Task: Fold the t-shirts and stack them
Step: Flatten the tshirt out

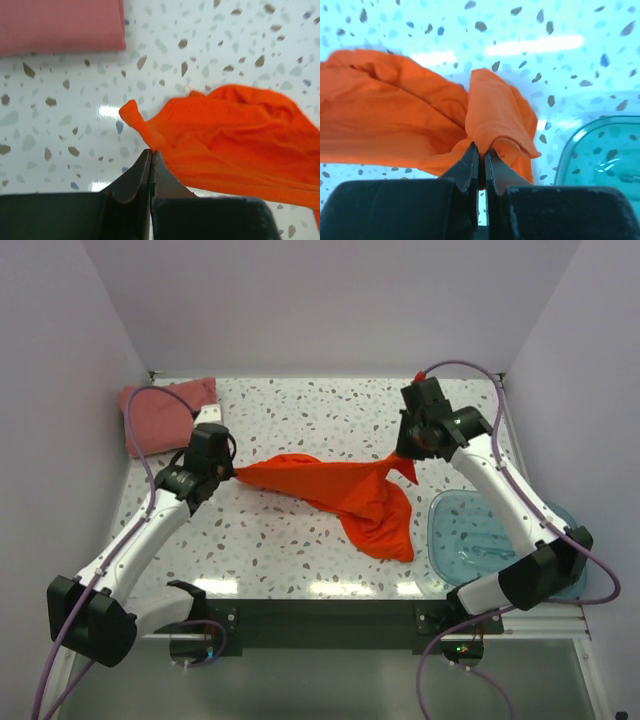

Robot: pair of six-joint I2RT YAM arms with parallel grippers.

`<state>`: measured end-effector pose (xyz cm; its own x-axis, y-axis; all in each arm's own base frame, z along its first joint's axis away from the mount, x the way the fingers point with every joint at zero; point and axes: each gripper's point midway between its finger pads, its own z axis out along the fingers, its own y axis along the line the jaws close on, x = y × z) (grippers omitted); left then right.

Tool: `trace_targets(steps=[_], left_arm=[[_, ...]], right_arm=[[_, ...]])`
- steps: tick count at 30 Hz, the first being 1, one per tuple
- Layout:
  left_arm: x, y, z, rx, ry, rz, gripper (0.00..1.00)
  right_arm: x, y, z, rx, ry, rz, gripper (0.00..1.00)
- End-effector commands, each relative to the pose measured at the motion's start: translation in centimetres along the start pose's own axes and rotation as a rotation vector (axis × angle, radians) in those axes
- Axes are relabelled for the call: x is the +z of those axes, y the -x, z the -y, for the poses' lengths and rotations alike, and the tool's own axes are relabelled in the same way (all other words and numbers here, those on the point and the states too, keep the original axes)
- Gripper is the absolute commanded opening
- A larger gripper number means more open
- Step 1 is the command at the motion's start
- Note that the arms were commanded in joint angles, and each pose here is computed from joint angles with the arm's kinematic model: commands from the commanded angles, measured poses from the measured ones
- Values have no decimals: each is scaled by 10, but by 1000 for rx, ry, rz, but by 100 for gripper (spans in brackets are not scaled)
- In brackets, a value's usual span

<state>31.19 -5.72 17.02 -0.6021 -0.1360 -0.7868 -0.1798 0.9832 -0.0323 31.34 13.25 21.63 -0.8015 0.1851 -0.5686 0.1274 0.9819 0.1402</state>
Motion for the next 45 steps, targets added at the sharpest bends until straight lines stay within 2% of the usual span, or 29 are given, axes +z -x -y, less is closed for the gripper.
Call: trace_targets(steps=[1,3,4,5,6,7,8,11,13,14,15,16,17,18,20,21,25,28,35,39,42,44,45], left_arm=[[-22,89,11,24,-31,226,0],[-38,133,18,42,-49,315,0],[-44,148,22,49,-62,345,0],[-58,179,27,44,-79,403,0],[-66,194,31,68,-92,431,0],[-74,208,32,73,-96,459,0],[-91,236,37,65,-114,522,0],[-127,283,40,107,-142,641,0],[-143,298,45,127,-179,686,0],[-156,307,46,150,-194,720,0],[-162,308,51,179,-226,733,0],[-167,309,51,191,-235,740,0],[-178,309,49,192,-249,758,0],[-184,309,48,197,-255,769,0],[-207,309,37,182,-253,817,0],[-216,309,32,177,-247,835,0],[-275,312,9,127,-271,973,0],[-298,306,7,104,-331,1014,0],[-317,298,-7,52,-335,1047,0],[-301,294,-3,74,-316,1018,0],[-261,289,15,119,-320,915,0],[-220,279,27,148,-297,810,0],[-205,274,27,154,-272,772,0]], right_arm=[[-45,65,7,-38,-16,167,0],[-61,88,9,-73,-34,217,0],[-90,117,2,-67,2,310,0],[-90,128,-2,-80,-4,322,0],[-101,136,-3,-109,0,343,0],[-132,159,-9,-96,41,438,0],[-134,168,-12,-106,41,455,0],[-177,197,-15,-136,85,605,0],[-188,201,-16,-155,100,654,0],[-212,201,-9,-161,115,715,0],[-225,209,-11,-154,138,780,0],[-217,205,-9,-169,128,773,0],[-228,203,-5,-184,131,807,0],[-261,206,0,-166,163,905,0],[-269,199,7,-194,164,946,0],[-298,196,13,-183,191,1024,0],[-328,182,13,-222,269,1091,0],[-348,175,13,-232,318,1132,0],[-388,175,8,-209,419,1241,0],[-377,185,6,-210,388,1228,0],[-348,192,-1,-222,357,1174,0],[-332,195,-5,-230,342,1154,0],[-309,197,-11,-244,326,1109,0]])
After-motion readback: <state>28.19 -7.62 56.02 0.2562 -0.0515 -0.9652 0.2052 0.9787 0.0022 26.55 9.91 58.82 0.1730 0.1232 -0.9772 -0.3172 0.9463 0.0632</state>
